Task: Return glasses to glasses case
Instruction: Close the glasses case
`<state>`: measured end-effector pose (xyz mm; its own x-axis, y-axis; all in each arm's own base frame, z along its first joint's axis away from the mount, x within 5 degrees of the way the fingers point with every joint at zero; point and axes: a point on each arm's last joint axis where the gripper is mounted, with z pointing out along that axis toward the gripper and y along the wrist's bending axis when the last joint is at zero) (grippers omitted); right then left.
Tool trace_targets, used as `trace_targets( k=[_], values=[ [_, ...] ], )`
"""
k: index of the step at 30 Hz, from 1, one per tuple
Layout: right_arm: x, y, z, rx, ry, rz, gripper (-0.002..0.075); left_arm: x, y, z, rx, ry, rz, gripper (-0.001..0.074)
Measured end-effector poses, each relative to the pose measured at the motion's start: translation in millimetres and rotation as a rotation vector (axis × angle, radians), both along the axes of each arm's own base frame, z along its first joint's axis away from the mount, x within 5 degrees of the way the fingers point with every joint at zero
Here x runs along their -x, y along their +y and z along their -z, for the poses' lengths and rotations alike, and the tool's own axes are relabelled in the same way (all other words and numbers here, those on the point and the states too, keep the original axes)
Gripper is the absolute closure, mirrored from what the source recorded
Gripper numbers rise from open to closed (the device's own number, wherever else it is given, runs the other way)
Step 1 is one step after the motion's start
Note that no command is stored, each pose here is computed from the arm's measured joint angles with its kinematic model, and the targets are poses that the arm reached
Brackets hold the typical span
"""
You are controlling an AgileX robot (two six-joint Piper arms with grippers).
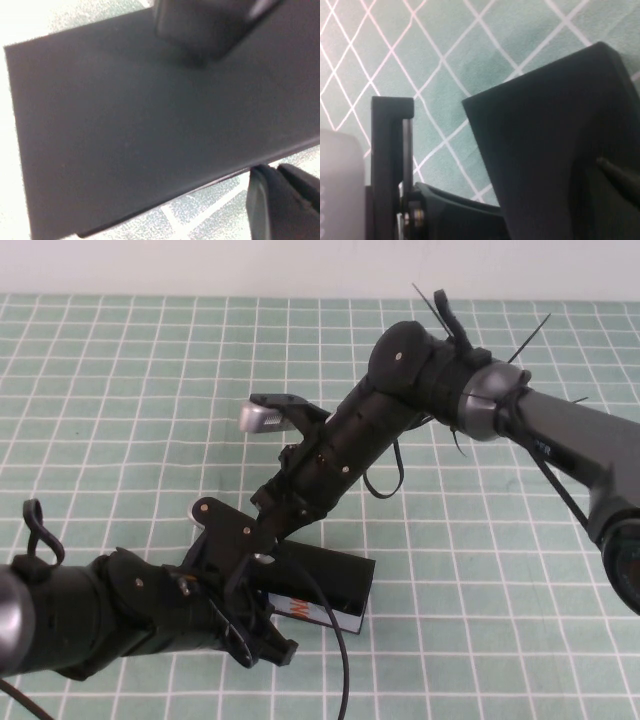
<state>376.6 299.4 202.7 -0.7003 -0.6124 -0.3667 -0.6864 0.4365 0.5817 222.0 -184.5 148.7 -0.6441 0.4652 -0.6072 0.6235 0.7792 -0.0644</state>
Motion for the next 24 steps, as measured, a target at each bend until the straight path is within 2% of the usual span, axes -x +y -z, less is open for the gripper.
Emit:
trace_targets(
  k=[7, 17, 21, 24],
  values=[
    [1.9, -0.6, 4.6, 0.043, -0.008, -0.009, 0.0737, 0.5, -0.2, 0.1, 0.000, 0.003, 0.007, 0.0737],
    [8.6, -3.2, 10.1, 0.051, 0.021, -0.012, 0.0737, 9.3, -3.6, -5.1, 0.006, 0.028, 0.130, 0.0737],
    [9.0, -5.7, -7.1, 0.049, -0.047, -0.035, 0.0737, 14.4, -2.9, -24.9, 0.048, -0.015, 0.165, 0.0737],
    [7.4, -14.2, -43.5, 0.019, -0.147, -0.026, 0.0737, 20.0, 0.4, -50.4, 0.102, -0.084, 0.176, 0.0737]
  ],
)
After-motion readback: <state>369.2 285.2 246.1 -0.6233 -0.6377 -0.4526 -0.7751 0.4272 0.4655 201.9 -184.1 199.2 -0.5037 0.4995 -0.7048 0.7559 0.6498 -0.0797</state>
